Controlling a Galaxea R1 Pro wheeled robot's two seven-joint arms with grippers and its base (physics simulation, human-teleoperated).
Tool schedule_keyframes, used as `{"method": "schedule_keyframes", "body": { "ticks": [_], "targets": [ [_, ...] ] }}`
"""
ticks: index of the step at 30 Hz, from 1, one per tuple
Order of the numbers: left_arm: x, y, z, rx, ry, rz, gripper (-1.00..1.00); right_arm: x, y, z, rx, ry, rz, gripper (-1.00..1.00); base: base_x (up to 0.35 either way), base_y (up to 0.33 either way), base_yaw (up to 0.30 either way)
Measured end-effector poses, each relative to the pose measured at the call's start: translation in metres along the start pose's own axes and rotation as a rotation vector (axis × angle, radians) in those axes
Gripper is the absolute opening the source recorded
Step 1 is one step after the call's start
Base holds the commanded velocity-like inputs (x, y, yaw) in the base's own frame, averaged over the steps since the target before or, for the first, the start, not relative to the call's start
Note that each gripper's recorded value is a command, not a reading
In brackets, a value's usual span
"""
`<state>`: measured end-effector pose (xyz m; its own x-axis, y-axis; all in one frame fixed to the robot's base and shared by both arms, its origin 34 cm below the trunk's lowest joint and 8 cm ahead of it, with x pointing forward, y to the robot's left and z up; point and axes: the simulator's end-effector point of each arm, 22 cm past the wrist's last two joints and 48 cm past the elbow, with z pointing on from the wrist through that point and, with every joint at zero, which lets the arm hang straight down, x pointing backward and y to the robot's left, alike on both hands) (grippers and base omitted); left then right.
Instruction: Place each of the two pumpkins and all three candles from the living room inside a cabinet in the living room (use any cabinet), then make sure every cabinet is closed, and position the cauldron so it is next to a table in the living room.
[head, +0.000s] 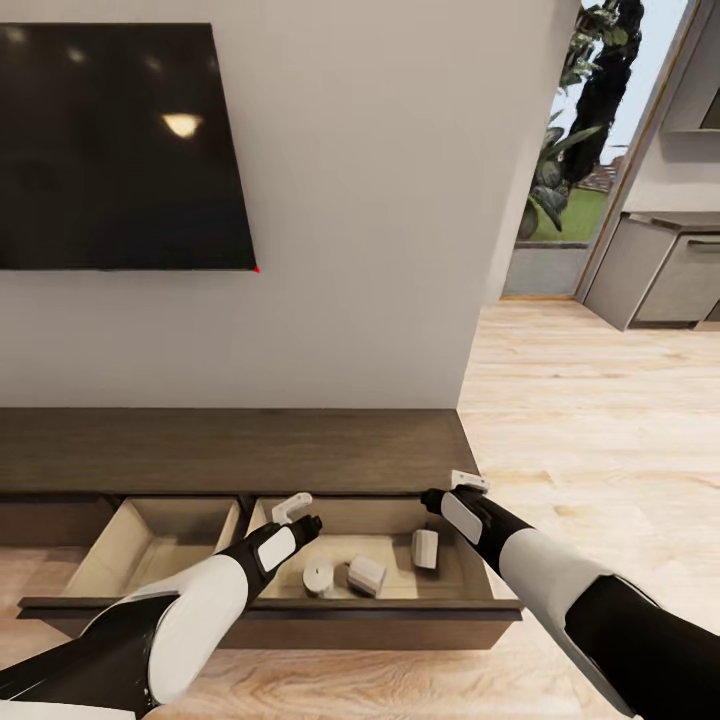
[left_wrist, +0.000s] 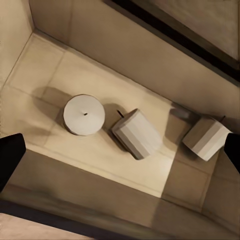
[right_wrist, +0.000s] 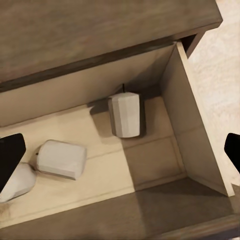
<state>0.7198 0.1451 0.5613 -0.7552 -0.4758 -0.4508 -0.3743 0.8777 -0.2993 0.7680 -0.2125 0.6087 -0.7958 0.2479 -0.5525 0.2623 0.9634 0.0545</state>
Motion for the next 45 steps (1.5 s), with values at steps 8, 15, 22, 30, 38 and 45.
{"method": "schedule_keyframes", "body": {
  "ticks": [8, 15, 22, 30, 38, 45],
  "targets": [
    [-0.007, -0.004, -0.011, -0.001, 0.0, 0.001, 1.0, -0.008, 0.002, -0.011, -0.002, -0.011, 0.004, 1.0, 0.0, 0.0, 0.0],
    [-0.014, -0.006, -0.021, -0.004, 0.0, -0.001, 1.0, -0.008, 0.005, -0.019, 0.0, -0.027, 0.015, 1.0, 0.0, 0.0, 0.0],
    [-0.021, -0.007, -0.031, -0.007, -0.001, 0.0, 1.0, -0.012, 0.005, -0.028, 0.004, -0.033, 0.02, 1.0, 0.0, 0.0, 0.0],
    [-0.027, -0.011, -0.042, -0.008, 0.0, 0.001, 1.0, -0.02, 0.006, -0.038, 0.005, -0.036, 0.021, 1.0, 0.0, 0.0, 0.0],
    [-0.033, -0.016, -0.052, -0.007, 0.001, 0.001, 1.0, -0.027, 0.008, -0.049, 0.004, -0.037, 0.022, 1.0, 0.0, 0.0, 0.0],
    [-0.038, -0.019, -0.062, -0.007, 0.001, 0.001, 1.0, -0.031, 0.013, -0.059, -0.002, -0.033, 0.021, 1.0, 0.0, 0.0, 0.0]
  ]
}}
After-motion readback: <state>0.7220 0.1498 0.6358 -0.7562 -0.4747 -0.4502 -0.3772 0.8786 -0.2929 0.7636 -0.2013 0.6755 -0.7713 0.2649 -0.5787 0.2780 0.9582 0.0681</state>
